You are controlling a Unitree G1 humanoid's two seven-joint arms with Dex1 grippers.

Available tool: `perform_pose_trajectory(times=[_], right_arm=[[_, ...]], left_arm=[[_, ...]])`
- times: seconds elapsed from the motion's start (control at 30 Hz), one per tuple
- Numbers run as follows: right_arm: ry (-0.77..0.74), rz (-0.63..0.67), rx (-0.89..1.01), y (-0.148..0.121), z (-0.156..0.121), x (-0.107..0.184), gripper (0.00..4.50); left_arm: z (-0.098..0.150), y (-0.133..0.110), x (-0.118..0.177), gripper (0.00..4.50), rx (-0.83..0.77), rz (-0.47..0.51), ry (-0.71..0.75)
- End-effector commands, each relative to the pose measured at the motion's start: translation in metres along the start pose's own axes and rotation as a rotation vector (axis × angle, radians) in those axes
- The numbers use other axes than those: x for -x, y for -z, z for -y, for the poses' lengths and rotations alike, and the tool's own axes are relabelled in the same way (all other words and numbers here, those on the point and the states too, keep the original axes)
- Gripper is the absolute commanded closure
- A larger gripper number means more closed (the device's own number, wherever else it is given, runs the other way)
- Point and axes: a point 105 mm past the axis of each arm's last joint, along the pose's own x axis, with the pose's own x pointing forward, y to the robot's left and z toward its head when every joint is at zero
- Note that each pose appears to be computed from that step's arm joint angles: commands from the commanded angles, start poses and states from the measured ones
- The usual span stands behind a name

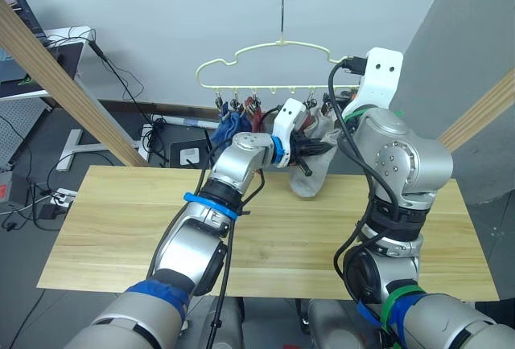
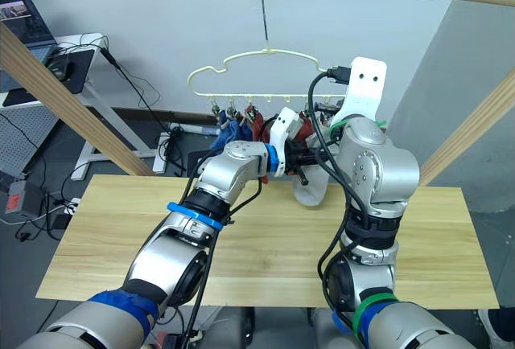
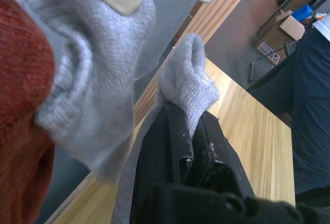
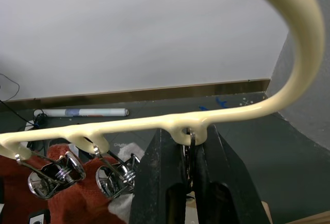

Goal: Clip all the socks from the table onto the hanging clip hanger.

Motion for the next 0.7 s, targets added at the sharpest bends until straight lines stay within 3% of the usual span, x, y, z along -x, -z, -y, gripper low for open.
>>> perform_pose_trajectory(times=[0.03,0.7], right_arm=[[-0.021,0.087,-0.009,-0.02,-0.006,0.01,4.5],[-0.027,0.082,-0.008,-0.018,-0.007,0.01,4.5]], left_arm=[[0.002,-0.021,-0.002,4.48,-0.051,0.05,0.006],[0.001,-0.037,-0.001,4.48,-0.069,0.09,-0.006]])
